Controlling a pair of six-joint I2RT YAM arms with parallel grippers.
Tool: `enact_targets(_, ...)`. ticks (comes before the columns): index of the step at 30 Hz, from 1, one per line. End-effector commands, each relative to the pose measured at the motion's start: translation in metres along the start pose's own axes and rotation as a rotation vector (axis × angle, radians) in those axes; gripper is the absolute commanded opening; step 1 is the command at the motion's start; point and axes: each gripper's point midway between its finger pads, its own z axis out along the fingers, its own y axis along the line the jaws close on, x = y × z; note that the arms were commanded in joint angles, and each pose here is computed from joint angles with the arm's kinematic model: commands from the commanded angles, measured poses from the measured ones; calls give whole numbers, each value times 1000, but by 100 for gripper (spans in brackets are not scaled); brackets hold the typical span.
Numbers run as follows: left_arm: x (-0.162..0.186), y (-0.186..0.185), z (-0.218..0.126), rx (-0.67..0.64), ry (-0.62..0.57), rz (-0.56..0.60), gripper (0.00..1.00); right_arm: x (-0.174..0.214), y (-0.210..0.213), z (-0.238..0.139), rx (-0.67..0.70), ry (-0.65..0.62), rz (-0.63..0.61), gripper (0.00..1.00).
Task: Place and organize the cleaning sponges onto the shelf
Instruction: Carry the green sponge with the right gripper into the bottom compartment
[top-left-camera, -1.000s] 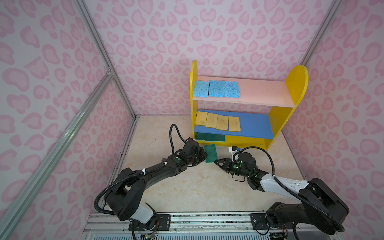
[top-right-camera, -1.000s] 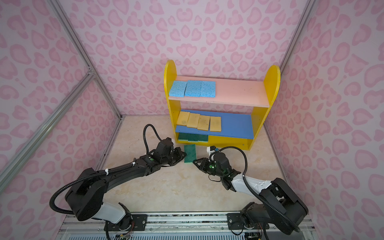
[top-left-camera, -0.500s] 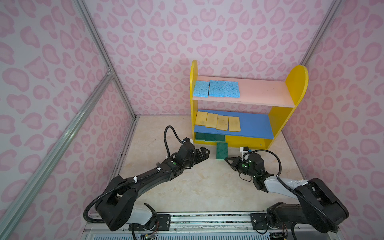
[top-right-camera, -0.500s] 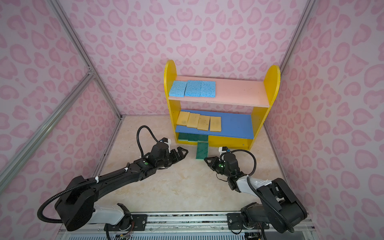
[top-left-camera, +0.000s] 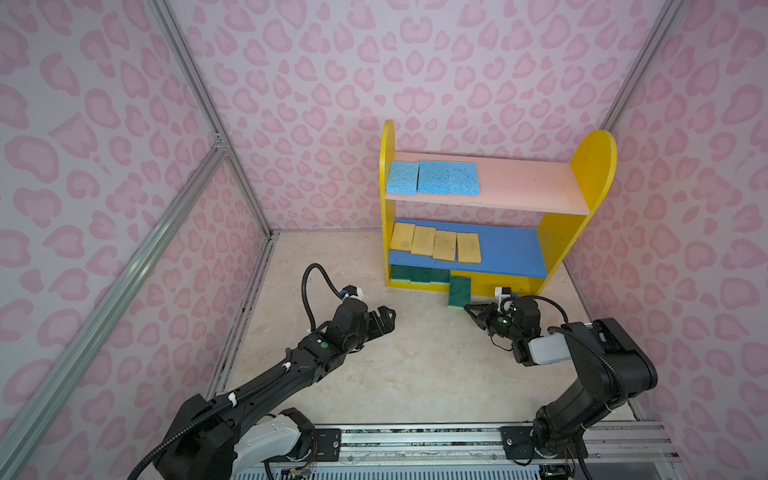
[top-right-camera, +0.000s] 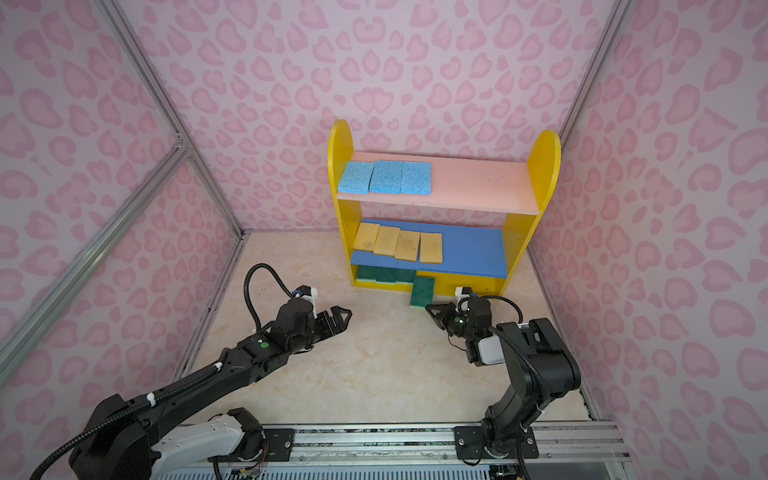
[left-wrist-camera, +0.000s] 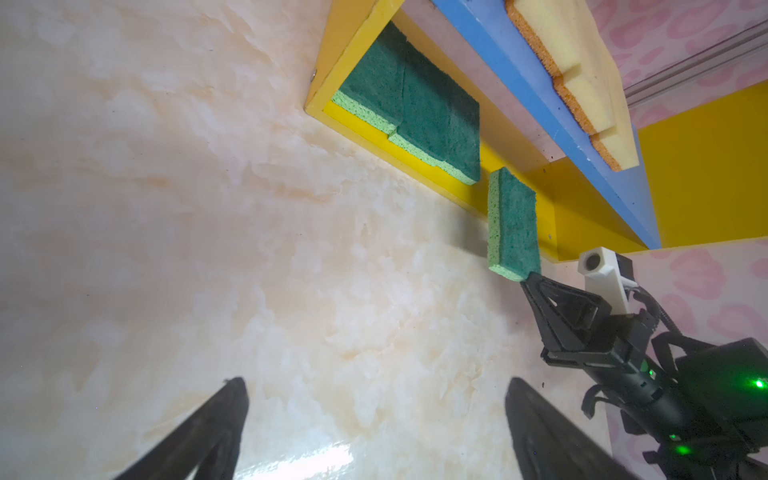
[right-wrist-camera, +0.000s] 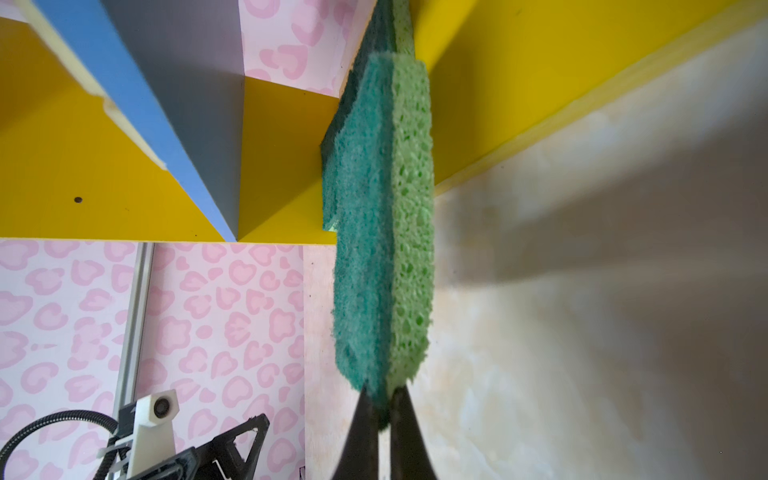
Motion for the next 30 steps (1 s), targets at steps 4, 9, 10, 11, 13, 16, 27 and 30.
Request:
enact_targets(4,0,19,-7,-59,-19,42,98,-22,8,4,-131,-6,-22,0)
enact_targets(9,-1,25,-8,-82,-24,57,97,-40,1,9,-179,-30,22,0)
enact_targets(10,-1,26,-9,-85,-26,58,97,-41,-2,11,-179,-30,25,0)
enact_targets(11,-1,26,-8,-87,-27,62,97,-42,-4,13,-173,-30,27,0)
enact_targets(13,-2,28,-8,-93,-26,63,97,-44,-10,16,-155,-33,33,0)
enact_targets(16,-2,29,-6,-102,-23,68,97,-48,-16,21,-137,-40,37,0)
enact_targets(27,-3,36,-3,-123,-14,75,97,-69,-31,37,-31,-63,17,0)
enact_targets(30,-4,39,-3,-127,-16,71,97,-73,-33,42,-1,-51,3,2)
